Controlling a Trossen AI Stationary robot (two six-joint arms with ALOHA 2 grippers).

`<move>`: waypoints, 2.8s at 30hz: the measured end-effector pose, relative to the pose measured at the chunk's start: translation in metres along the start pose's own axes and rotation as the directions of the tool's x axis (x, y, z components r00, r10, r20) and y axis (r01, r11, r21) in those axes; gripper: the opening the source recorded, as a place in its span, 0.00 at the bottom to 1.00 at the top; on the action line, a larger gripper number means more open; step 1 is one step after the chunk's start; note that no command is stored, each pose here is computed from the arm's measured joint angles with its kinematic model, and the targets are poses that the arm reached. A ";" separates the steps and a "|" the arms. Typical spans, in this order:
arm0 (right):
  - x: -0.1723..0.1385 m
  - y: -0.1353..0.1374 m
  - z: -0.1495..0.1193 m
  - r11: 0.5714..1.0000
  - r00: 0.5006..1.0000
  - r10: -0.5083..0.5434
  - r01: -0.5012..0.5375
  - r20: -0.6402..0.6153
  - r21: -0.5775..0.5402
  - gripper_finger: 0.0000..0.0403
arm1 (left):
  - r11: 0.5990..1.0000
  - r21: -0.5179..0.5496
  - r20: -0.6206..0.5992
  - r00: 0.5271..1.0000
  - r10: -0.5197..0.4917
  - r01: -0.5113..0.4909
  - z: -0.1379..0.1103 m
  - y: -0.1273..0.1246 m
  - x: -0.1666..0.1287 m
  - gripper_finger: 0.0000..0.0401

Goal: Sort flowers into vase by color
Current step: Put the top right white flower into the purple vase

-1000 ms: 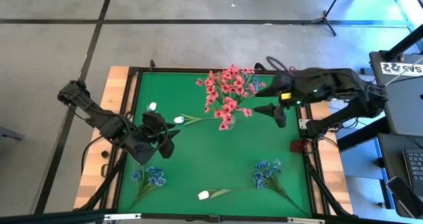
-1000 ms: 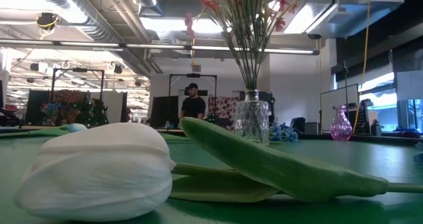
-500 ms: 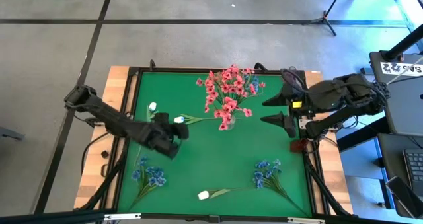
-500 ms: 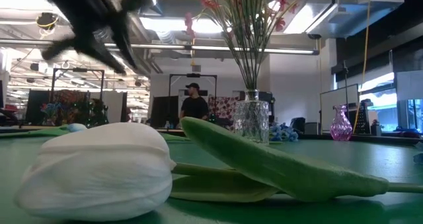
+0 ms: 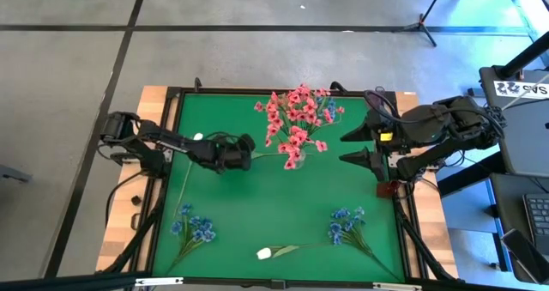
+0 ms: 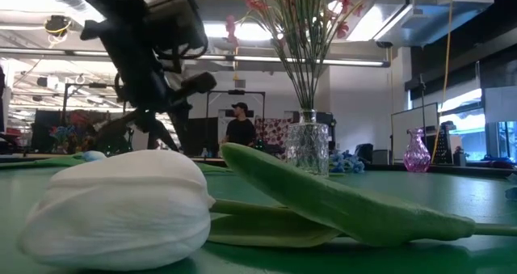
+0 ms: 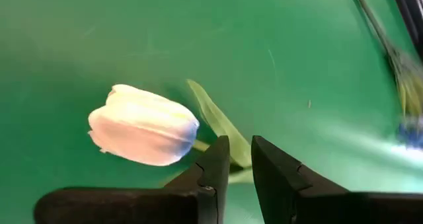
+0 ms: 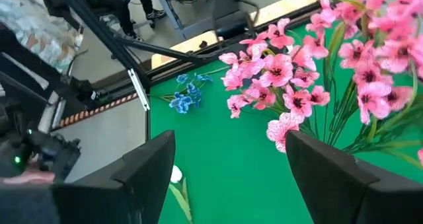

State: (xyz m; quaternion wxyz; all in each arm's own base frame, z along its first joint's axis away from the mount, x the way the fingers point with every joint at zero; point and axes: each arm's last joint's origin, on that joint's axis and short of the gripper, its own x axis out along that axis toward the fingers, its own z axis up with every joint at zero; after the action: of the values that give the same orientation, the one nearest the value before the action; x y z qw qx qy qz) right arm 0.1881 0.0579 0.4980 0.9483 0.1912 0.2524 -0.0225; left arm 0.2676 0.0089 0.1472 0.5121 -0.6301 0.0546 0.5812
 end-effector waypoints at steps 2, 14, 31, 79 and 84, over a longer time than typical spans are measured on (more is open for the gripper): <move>0.000 0.000 0.000 0.999 1.000 -0.011 0.011 0.005 -0.053 0.71 | 0.998 -0.066 -0.001 1.000 0.007 -0.007 0.001 0.000 0.001 0.13; 0.001 -0.009 0.005 0.949 0.992 -0.108 0.120 0.058 -0.293 0.71 | 0.962 -0.272 -0.046 0.999 0.026 -0.037 -0.006 0.005 -0.003 0.17; 0.005 -0.051 0.013 0.914 0.984 -0.164 0.125 -0.070 -0.385 0.71 | 0.892 -0.443 -0.009 0.995 0.097 -0.091 0.024 -0.013 0.039 0.27; -0.046 -0.043 0.008 0.945 0.953 0.302 -0.303 -0.022 -0.120 0.71 | 0.487 0.638 -0.203 0.740 -0.641 0.597 0.014 0.005 -0.198 0.01; -0.024 -0.039 -0.015 0.951 0.929 0.306 -0.286 -0.208 0.120 0.71 | 0.432 0.662 -0.228 0.714 -0.662 0.613 -0.032 0.025 -0.195 0.01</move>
State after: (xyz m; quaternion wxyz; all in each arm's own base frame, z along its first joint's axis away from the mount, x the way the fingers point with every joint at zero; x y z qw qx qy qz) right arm 0.1546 0.0256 0.4842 0.8968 0.2699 0.3248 0.1316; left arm 0.2106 -0.1279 0.2798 0.8912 -0.3414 0.0106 0.2985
